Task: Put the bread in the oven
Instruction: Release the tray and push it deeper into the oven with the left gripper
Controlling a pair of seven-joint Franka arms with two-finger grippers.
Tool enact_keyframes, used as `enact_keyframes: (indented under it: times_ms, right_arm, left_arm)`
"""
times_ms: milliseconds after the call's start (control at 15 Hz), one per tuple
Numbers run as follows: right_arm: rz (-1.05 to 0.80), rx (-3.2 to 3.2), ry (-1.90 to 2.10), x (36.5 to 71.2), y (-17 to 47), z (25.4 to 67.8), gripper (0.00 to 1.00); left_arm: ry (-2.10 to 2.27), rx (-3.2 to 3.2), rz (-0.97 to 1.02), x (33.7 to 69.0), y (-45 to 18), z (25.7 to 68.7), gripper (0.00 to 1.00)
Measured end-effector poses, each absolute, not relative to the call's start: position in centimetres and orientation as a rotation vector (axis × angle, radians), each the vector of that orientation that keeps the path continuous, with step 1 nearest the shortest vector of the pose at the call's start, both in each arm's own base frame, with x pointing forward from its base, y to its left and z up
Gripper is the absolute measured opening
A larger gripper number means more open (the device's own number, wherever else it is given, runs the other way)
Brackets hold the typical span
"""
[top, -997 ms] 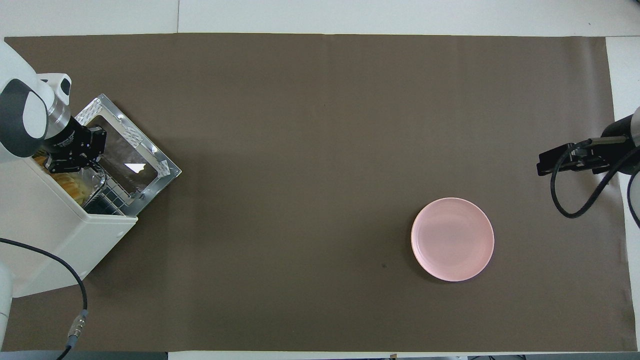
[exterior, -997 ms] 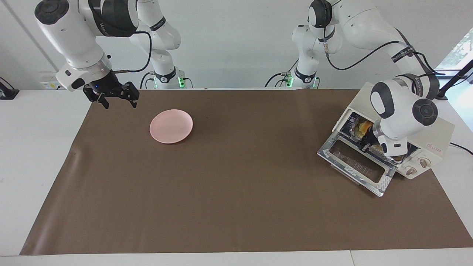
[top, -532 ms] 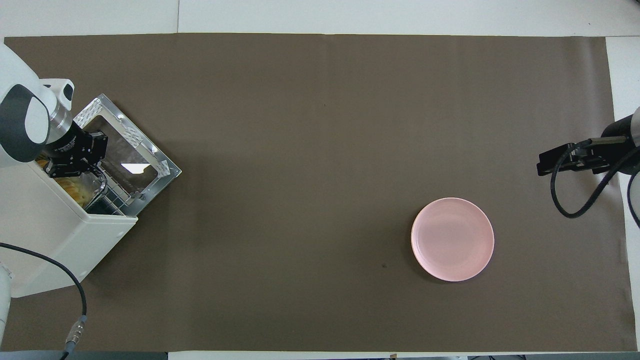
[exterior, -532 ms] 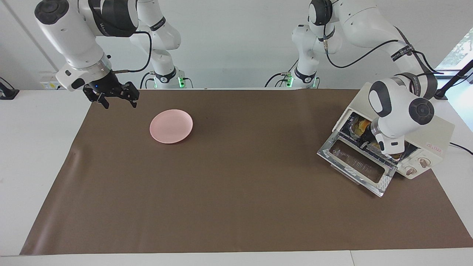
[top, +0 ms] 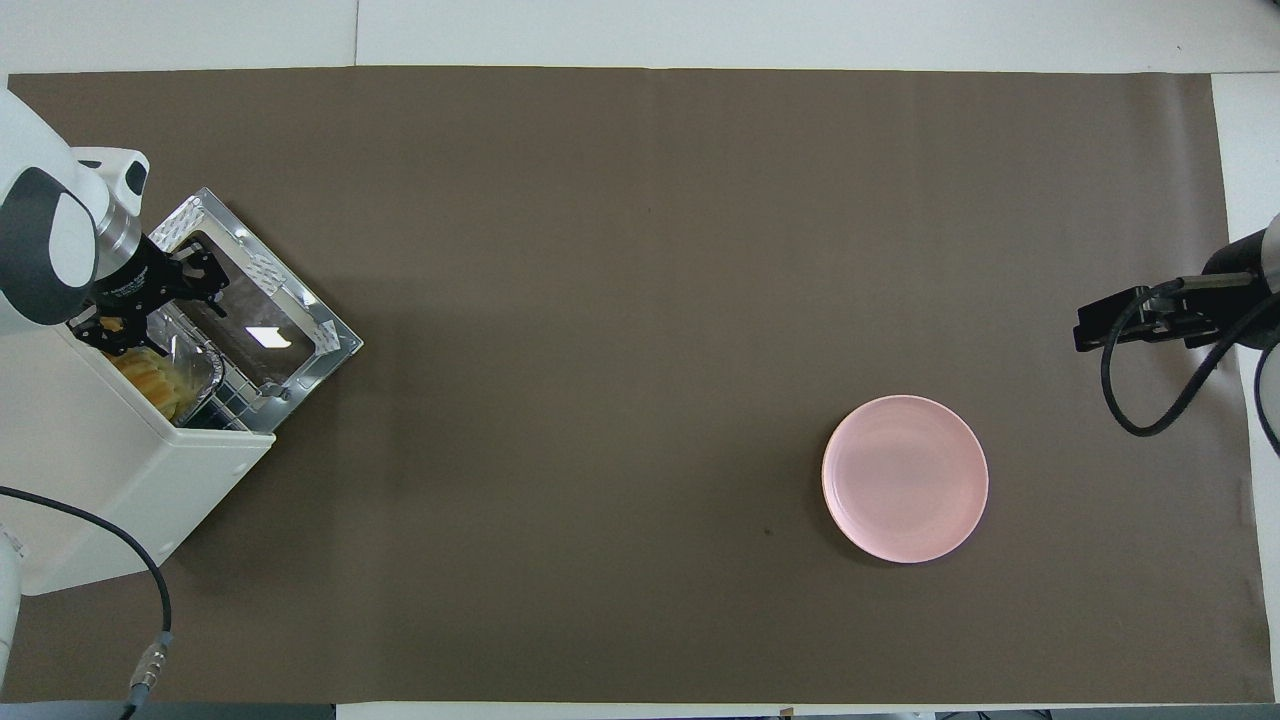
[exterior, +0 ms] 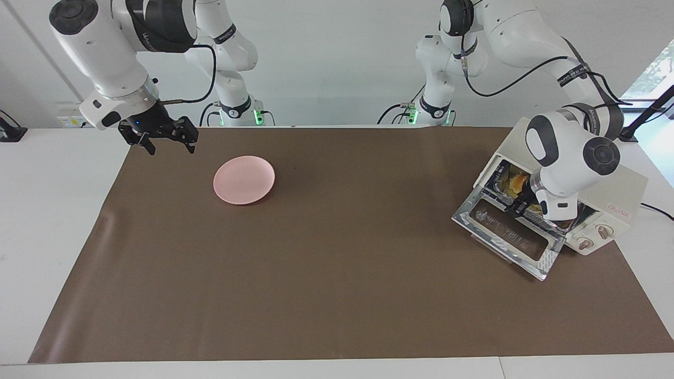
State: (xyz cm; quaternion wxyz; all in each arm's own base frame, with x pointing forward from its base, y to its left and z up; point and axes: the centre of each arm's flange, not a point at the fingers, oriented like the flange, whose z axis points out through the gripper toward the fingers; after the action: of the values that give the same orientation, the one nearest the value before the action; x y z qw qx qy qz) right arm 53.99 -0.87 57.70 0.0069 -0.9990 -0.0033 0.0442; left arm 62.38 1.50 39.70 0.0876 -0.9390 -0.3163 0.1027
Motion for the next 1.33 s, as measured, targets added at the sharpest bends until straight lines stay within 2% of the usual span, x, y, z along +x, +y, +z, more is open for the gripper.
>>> enact_keyframes:
  times_ms: [66, 133, 532, 797, 997, 1196, 1329]
  right_arm:
    - [0.138, -3.125, -0.01, 54.0, -0.9, 57.7, 1.0]
    - [0.138, -3.125, -0.01, 54.0, -0.9, 57.7, 1.0]
    - [0.138, -3.125, -0.01, 54.0, -0.9, 57.7, 1.0]
    - [0.138, -3.125, -0.01, 54.0, -0.9, 57.7, 1.0]
    - [0.138, -3.125, -0.01, 54.0, -0.9, 57.7, 1.0]
    - [0.138, -3.125, -0.01, 54.0, -0.9, 57.7, 1.0]
    - [0.138, -3.125, -0.01, 54.0, -0.9, 57.7, 1.0]
  left_arm:
    - [-0.903, -2.817, 0.284, 62.6, 1.3, 39.9, 0.95]
    - [-0.87, -2.832, 0.266, 62.9, 1.1, 40.4, 1.0]
    - [-0.642, -2.881, 0.093, 64.9, -2.5, 46.5, 1.0]
    - [-0.48, -2.907, 0.146, 64.4, -4.4, 49.7, 1.0]
    - [-0.301, -2.969, 0.171, 63.0, -3.1, 53.6, 1.0]
    - [-0.214, -3.043, 0.207, 59.9, -0.5, 58.0, 1.0]
    - [-0.163, -3.078, 0.268, 58.0, 0.5, 59.4, 1.0]
